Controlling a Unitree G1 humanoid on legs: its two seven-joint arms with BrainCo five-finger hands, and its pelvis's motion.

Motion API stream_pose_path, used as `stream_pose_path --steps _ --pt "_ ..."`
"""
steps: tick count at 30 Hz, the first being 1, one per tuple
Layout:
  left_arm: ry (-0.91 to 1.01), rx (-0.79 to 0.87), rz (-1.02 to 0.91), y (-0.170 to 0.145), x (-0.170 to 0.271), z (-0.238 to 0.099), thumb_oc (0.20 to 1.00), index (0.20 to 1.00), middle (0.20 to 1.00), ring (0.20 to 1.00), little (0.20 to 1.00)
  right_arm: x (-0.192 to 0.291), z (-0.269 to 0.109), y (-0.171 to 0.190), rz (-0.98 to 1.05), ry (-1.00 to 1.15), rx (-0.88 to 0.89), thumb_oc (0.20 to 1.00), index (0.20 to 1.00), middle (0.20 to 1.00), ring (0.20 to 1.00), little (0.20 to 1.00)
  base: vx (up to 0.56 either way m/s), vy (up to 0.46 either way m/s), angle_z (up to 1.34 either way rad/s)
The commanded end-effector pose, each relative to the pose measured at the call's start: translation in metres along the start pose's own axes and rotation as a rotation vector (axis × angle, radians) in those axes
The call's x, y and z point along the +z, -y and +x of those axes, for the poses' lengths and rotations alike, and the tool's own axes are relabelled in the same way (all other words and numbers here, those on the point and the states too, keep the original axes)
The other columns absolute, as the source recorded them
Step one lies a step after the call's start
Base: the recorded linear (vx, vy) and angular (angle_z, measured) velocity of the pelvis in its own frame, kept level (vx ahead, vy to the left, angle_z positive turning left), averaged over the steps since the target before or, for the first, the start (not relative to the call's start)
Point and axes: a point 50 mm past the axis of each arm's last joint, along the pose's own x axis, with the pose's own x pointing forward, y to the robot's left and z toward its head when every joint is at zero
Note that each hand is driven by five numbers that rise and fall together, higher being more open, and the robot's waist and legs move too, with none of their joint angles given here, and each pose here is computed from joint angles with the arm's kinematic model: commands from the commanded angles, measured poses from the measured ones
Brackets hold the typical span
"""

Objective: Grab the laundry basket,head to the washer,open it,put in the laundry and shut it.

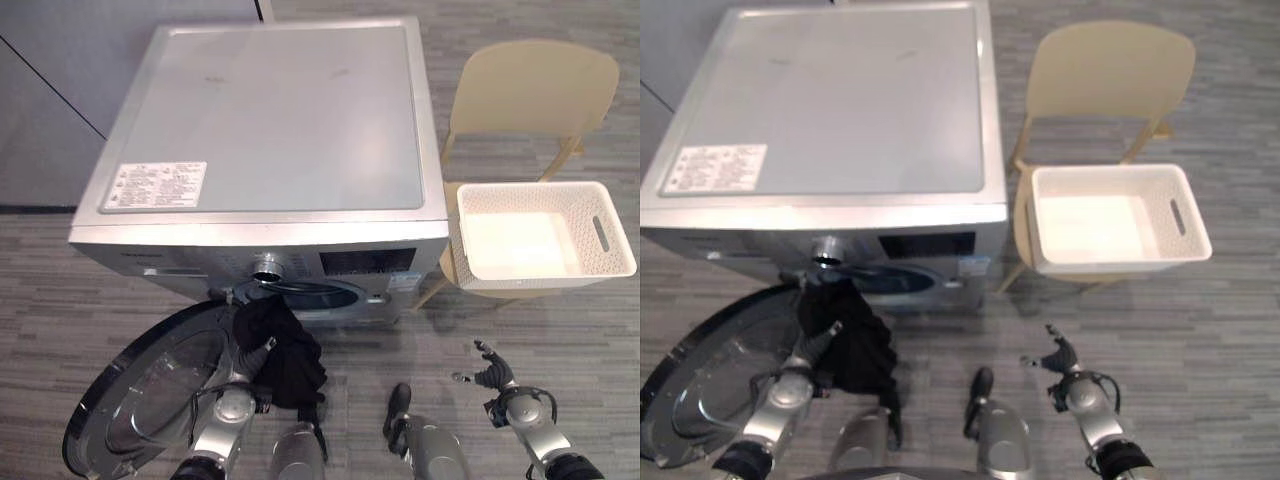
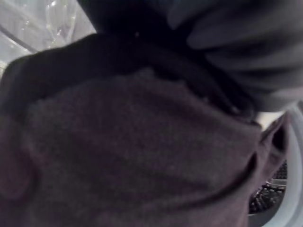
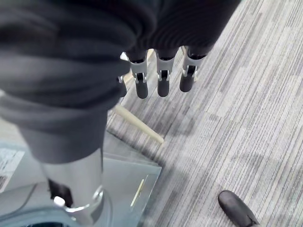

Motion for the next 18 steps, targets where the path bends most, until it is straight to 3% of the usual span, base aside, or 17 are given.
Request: stream_pose_path --steps 1,10,18 --pt "0.222 0.114 -0.097 -0.017 0.050 0.009 0.200 0.200 0.200 0.200 0.200 0.017 0.003 -0.002 0.061 0.072 -0.032 1.000 1.000 1.000 1.000 1.000 -0.14 0.061 -0.27" --pt "0.622 0.295 0.053 -0.033 0.158 0.015 0.200 0.200 0.200 0.200 0.200 0.070 0.006 0.010 0.158 0.291 -0.109 1.000 1.000 1.000 1.000 1.000 -0.11 0.088 -0.07" --pt "0.977 0.655 0.297 -0.073 0.285 0.003 0.200 0.200 0.200 0.200 0.200 0.123 -0.007 0.026 0.222 0.567 -0.156 1.000 1.000 1.000 1.000 1.000 -0.04 0.039 -0.06"
